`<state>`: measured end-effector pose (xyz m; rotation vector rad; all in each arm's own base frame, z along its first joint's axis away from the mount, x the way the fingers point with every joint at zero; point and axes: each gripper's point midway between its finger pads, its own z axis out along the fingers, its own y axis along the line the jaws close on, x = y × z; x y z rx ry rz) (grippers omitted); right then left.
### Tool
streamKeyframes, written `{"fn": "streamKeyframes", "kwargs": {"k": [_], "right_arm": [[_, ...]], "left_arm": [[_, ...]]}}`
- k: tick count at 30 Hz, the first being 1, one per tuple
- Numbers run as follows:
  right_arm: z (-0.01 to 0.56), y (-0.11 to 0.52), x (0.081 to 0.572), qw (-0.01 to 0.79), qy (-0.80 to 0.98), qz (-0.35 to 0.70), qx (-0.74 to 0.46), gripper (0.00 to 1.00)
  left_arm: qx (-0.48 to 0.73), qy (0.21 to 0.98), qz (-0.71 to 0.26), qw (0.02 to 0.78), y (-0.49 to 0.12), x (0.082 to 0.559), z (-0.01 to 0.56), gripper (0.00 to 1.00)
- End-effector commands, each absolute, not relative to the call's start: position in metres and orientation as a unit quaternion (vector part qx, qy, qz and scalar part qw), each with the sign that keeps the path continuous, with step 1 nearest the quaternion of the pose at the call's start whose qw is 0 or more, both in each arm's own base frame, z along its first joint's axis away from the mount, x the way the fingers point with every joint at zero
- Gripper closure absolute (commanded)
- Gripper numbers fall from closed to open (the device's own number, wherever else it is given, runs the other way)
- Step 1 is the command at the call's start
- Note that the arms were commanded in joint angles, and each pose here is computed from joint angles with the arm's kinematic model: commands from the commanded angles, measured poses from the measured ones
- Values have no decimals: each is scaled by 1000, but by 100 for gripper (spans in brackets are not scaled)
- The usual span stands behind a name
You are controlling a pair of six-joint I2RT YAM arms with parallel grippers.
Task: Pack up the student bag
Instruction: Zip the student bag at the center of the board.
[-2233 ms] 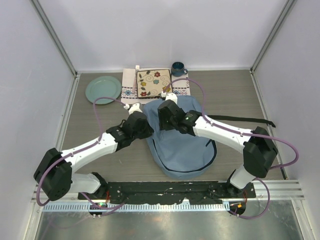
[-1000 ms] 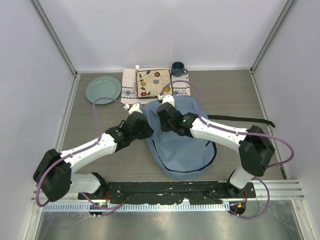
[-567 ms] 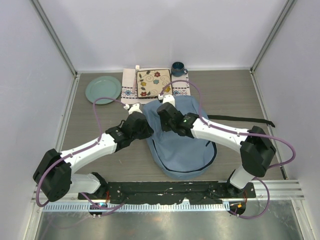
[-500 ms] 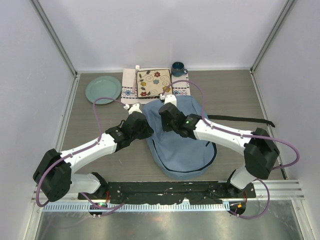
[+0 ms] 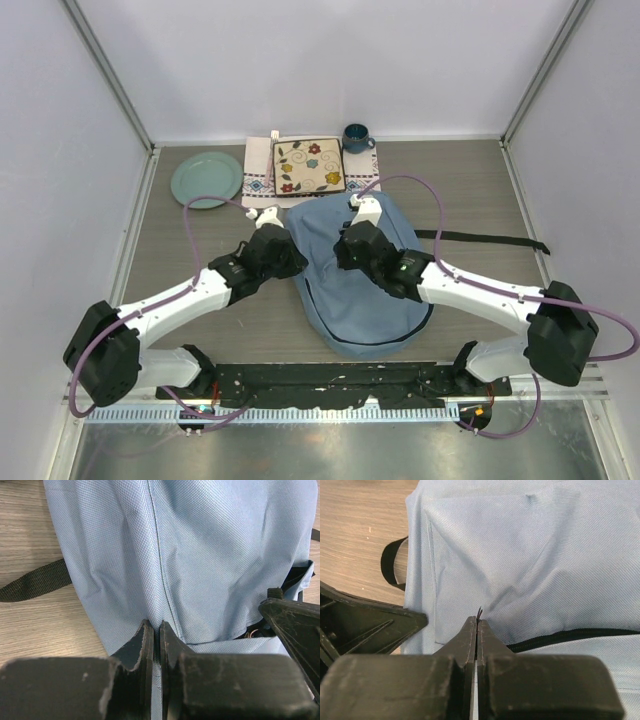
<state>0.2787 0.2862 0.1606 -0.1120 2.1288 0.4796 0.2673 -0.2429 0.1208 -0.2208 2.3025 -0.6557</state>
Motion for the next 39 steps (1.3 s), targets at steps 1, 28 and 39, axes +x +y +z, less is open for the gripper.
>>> {"fn": "streamKeyframes", "kwargs": {"k": [1, 28, 39], "right_arm": [[206, 284, 290, 519, 820, 239, 15, 99], [193, 242, 292, 523, 828, 200, 48, 99], [193, 249, 283, 504, 831, 230, 40, 99]], "left_arm": [[-91, 885, -261, 375, -238, 271, 130, 100], [-109, 900, -224, 359, -188, 269, 120, 100], [-96, 882, -274, 372, -192, 273, 159, 47]]}}
